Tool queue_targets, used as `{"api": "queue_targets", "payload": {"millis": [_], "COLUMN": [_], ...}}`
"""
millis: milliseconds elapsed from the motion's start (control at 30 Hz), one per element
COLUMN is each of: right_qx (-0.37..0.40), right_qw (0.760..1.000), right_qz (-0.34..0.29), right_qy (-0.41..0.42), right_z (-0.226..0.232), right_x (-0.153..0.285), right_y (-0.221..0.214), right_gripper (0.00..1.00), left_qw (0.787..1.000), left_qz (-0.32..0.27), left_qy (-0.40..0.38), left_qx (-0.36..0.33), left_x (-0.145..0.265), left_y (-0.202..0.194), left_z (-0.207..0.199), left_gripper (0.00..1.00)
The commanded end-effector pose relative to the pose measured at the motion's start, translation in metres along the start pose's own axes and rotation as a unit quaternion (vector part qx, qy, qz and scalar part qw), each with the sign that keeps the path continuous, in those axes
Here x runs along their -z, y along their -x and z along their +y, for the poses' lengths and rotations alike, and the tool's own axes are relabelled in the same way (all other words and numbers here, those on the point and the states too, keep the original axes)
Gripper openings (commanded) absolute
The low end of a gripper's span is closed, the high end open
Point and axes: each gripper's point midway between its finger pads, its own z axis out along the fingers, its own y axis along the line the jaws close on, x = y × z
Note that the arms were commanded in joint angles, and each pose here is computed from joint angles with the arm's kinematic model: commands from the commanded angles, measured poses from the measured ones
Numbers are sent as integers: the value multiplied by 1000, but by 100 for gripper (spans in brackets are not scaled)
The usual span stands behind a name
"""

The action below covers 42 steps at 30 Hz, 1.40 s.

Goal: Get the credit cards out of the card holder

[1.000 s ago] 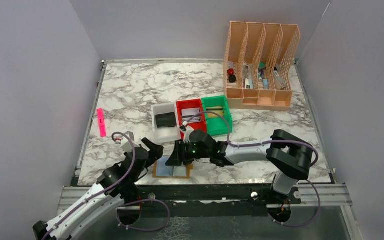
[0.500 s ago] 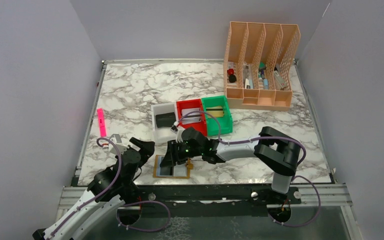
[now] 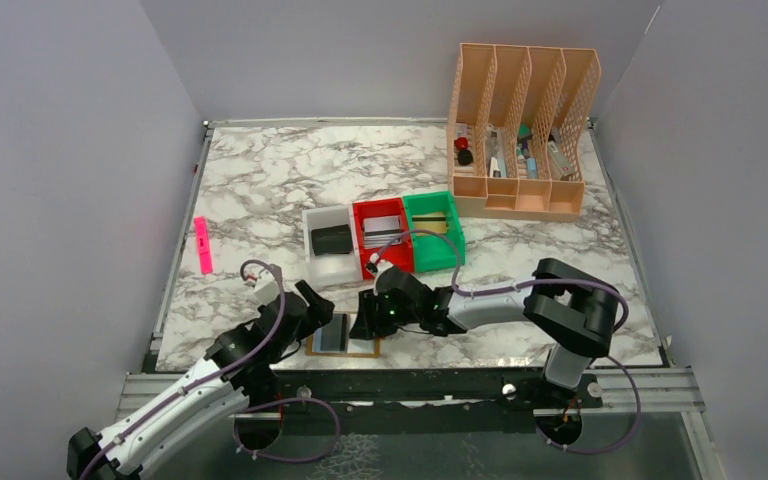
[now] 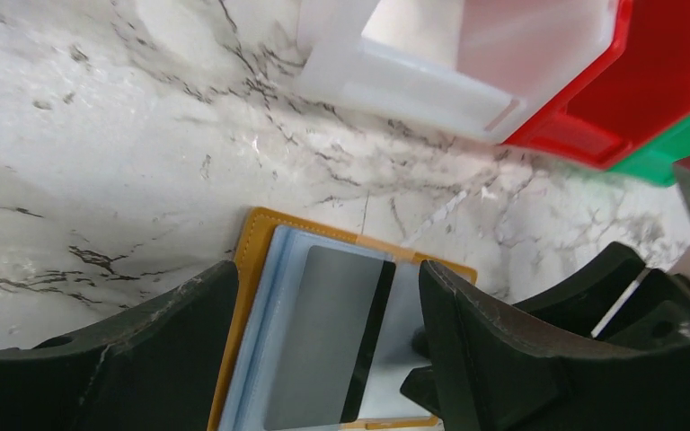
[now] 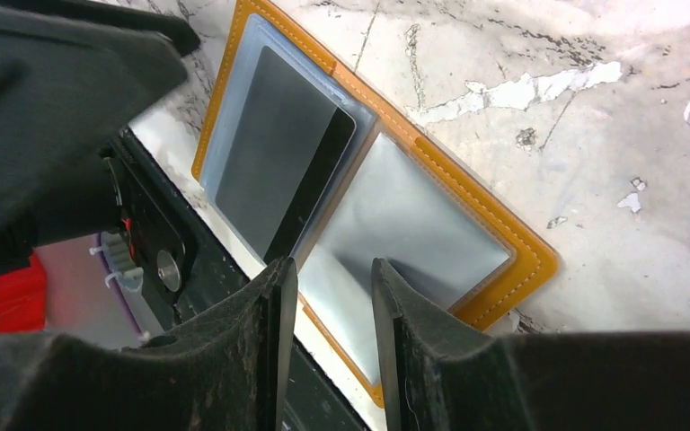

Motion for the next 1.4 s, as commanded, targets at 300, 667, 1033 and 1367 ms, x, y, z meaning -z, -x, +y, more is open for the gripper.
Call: {"api": "queue_targets", "payload": {"millis": [300, 667, 1033, 1367], "right_qx": [-3, -1, -30, -57], "right_qw": [986, 1000, 999, 998], "right_qz": [-27, -27, -21, 8], "right_qy": [-163, -2, -40, 38], "right_z": [-82, -15, -32, -14], "right_x": [25, 35, 23, 13], "right_y": [0, 13, 7, -10], "right_gripper": [42, 43, 42, 32], "left_qw": [983, 975, 974, 973], "left_qz": [145, 169, 168, 169], "left_qy": [-96, -116, -113, -114], "left_qx": [-58, -88, -103, -104], "left_x": [-8, -9, -8, -8], "left_y": [-67, -74, -71, -72], "left_z": [-24, -34, -35, -35], "left_gripper": [61, 54, 53, 49]}}
